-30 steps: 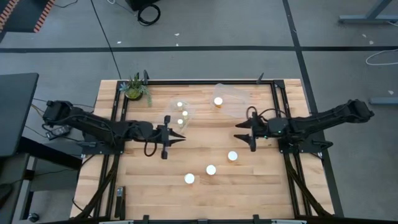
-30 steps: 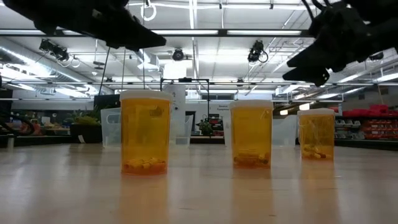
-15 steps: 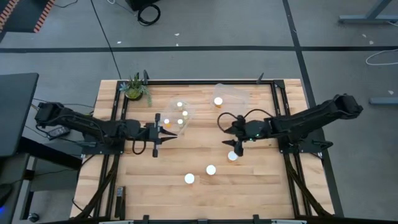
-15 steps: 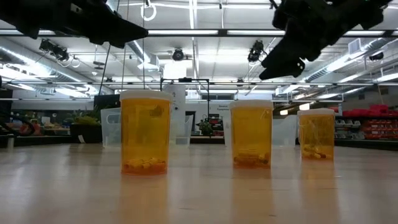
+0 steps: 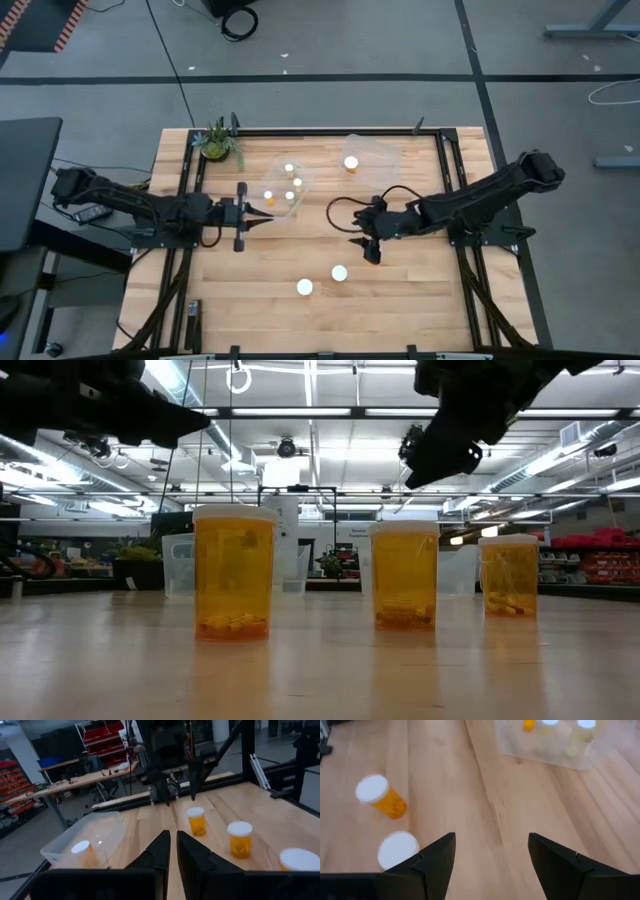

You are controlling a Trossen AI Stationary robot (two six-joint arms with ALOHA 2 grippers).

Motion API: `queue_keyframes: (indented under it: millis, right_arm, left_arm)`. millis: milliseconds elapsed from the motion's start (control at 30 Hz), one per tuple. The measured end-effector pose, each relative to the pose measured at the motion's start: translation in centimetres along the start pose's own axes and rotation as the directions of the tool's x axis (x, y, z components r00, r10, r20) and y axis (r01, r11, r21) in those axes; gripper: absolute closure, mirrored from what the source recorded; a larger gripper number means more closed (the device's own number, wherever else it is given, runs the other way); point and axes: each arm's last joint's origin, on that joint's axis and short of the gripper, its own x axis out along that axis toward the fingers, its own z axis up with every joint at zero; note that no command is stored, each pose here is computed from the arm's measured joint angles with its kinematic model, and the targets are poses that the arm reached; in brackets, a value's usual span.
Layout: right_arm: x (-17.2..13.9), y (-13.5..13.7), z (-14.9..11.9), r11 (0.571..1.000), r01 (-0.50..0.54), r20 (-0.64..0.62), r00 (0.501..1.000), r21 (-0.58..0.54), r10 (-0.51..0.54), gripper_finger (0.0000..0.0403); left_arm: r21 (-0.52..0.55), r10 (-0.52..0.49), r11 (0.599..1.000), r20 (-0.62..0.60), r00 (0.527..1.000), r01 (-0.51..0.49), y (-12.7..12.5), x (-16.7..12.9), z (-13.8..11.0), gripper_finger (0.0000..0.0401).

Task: Pick and place medicine bottles into bin by pill shape (circle, oval)
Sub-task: Put the big orange pill bottle into the right transparent bin

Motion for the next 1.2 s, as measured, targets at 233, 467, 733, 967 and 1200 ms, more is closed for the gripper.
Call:
queue_keyframes:
  millis: [233,467,733,967,1200]
  right_arm:
    - [0.1,0.1,0.6,0.992,0.113,-0.123,0.987,0.052,-0.106,0.0146]
    - [0.9,0.7,1.1,0.983,0.176,-0.238,0.958,0.045,-0.161,0.0146]
    - [1.7,1.1,1.2,0.972,0.227,-0.365,0.912,0.066,-0.188,0.0146]
    - [2.0,1.1,0.6,0.958,0.262,-0.432,0.882,0.119,-0.187,0.0142]
    - [2.3,1.5,0.0,0.949,0.274,-0.472,0.865,0.155,-0.172,0.0109]
  left_arm:
    - [0.013,0.002,1.000,0.029,1.000,-0.003,0.0,-0.5,-0.3,0.0362]
    - [0.011,0.012,1.000,0.019,1.000,-0.013,0.0,-0.5,-0.4,0.0364]
    - [-0.041,0.019,0.999,0.002,1.000,-0.019,0.0,-0.4,-0.6,0.0378]
    - [-0.117,0.018,0.993,0.000,1.000,-0.018,0.0,-0.4,-0.6,0.0366]
    - [-0.112,0.019,0.994,0.001,1.000,-0.018,0.0,-0.4,-0.6,0.0363]
